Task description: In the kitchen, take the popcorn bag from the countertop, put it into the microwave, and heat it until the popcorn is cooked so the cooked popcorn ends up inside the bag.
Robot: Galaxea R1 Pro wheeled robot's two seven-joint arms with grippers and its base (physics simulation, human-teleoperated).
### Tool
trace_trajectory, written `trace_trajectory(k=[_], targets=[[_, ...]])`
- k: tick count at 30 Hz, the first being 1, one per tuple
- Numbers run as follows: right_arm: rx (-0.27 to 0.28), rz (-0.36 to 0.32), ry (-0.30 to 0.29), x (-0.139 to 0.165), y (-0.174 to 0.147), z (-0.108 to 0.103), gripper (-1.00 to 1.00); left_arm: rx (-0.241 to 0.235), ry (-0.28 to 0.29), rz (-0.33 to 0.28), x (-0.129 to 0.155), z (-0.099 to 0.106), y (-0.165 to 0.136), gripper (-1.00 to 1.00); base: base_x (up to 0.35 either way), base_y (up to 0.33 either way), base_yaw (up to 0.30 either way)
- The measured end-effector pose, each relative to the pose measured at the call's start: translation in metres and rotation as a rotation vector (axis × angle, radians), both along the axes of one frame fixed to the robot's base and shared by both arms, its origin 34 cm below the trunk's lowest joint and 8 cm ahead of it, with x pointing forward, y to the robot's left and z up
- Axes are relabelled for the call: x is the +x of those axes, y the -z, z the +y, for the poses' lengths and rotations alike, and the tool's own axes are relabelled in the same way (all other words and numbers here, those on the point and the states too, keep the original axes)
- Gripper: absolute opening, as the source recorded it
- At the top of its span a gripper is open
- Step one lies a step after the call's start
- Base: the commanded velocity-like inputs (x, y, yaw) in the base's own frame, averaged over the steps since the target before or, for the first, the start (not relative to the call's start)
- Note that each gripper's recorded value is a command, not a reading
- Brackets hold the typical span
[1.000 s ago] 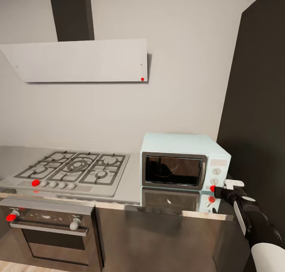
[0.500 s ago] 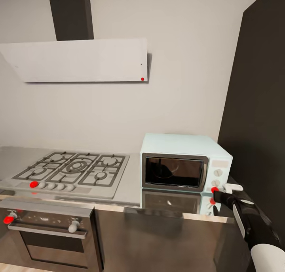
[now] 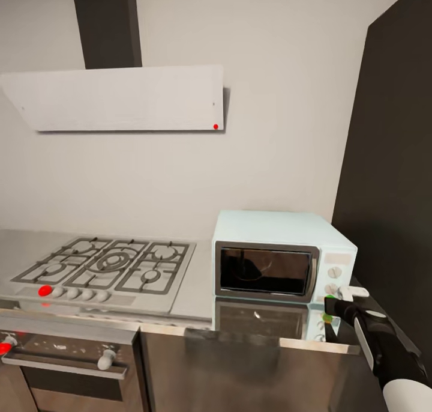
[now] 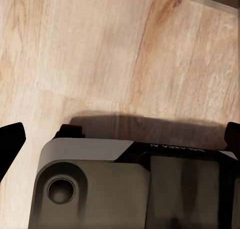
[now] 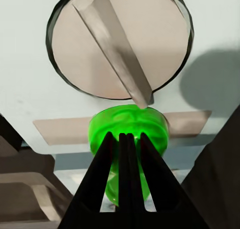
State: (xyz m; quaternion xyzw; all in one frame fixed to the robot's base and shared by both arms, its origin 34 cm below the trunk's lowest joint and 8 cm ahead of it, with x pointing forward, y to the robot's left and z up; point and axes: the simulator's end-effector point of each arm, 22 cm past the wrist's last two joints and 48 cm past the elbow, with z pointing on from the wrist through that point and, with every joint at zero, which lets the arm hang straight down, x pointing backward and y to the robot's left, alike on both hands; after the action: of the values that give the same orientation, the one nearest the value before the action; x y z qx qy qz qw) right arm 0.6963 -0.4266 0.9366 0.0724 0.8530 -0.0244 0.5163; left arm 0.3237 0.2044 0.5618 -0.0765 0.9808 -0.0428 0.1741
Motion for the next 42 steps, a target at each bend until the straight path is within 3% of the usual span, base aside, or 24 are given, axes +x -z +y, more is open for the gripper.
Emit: trace_trajectory(k=[5, 10, 21, 26, 30, 36, 37, 40, 42], targets=[[0.000, 0.001, 0.000, -0.001, 0.000, 0.000, -1.00, 0.000, 0.000, -0.001, 0.000, 0.000, 0.000, 1.00, -0.024, 0.000, 0.000], [-0.004, -0.005, -0.003, 0.030, 0.000, 0.000, -1.00, -0.001, 0.001, 0.028, 0.006, -0.001, 0.011, 1.00, -0.323, 0.000, 0.000], [-0.006, -0.013, -0.005, 0.031, -0.004, 0.000, -1.00, -0.001, 0.000, 0.029, 0.006, -0.001, 0.011, 1.00, -0.345, 0.000, 0.000], [-0.027, -0.056, -0.008, 0.036, -0.034, -0.001, -1.00, -0.001, 0.000, 0.028, 0.006, -0.001, 0.011, 1.00, -0.345, 0.000, 0.000], [0.022, 0.015, 0.023, 0.018, -0.074, 0.004, -1.00, -0.002, 0.000, 0.028, 0.006, -0.001, 0.011, 1.00, -0.345, 0.000, 0.000], [0.042, 0.045, 0.025, 0.010, -0.077, 0.009, -1.00, -0.001, 0.000, 0.028, 0.006, -0.001, 0.011, 1.00, -0.276, 0.000, 0.000], [0.042, 0.055, 0.025, 0.008, -0.072, 0.009, -1.00, -0.001, 0.000, 0.028, 0.006, 0.000, 0.011, 1.00, -0.033, 0.000, 0.000], [0.040, 0.167, 0.017, -0.024, -0.008, 0.021, -1.00, 0.000, 0.000, 0.028, 0.006, 0.000, 0.011, 1.00, -0.008, 0.000, 0.000], [0.041, 0.280, 0.009, -0.049, 0.047, 0.033, -1.00, 0.000, 0.000, 0.028, 0.006, 0.000, 0.011, 1.00, -0.001, 0.000, 0.000]])
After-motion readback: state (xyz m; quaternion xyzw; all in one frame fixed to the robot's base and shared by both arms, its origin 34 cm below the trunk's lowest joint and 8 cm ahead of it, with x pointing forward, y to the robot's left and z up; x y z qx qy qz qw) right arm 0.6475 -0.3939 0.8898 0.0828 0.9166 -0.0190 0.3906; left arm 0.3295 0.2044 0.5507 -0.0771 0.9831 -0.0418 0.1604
